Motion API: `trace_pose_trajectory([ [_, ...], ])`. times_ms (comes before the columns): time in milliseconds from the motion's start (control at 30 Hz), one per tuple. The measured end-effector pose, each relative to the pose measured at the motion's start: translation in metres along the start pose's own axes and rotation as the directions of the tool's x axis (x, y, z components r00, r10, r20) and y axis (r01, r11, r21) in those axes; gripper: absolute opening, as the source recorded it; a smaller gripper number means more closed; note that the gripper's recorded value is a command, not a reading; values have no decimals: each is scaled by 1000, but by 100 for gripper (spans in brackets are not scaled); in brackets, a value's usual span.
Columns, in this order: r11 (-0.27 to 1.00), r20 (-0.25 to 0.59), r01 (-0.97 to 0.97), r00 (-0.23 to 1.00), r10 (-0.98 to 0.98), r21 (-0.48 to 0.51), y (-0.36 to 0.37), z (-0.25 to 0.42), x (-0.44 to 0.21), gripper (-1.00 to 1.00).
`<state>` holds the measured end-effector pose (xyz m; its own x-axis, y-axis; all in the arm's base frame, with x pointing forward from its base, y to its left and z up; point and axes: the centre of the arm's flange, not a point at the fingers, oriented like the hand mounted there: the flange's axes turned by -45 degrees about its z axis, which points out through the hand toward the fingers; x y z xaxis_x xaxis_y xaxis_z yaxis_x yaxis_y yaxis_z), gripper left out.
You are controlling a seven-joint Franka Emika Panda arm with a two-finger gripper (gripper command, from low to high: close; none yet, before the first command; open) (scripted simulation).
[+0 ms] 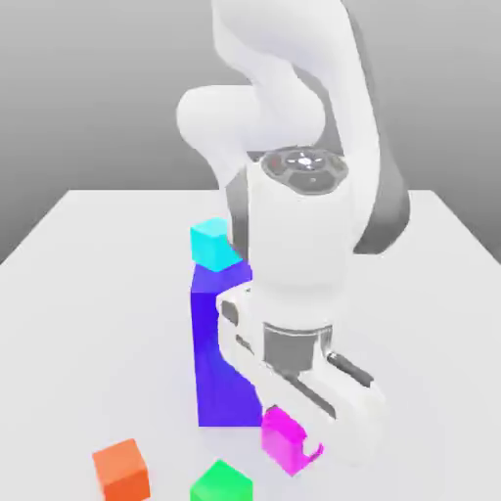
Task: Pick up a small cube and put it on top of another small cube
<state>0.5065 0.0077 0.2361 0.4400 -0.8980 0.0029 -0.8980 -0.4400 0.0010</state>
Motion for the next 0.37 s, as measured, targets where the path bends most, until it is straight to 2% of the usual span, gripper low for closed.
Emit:
trace_pose_trajectory([
  [100, 979, 2, -203, 979, 203, 2, 12, -3, 29, -100],
  [233, 967, 3, -255, 967, 255, 4, 14, 42, 38, -100],
  [267, 967, 3, -256, 967, 256, 3, 15, 52, 37, 100],
  [367, 967, 3, -256, 967, 256, 3, 15, 52, 37, 100],
])
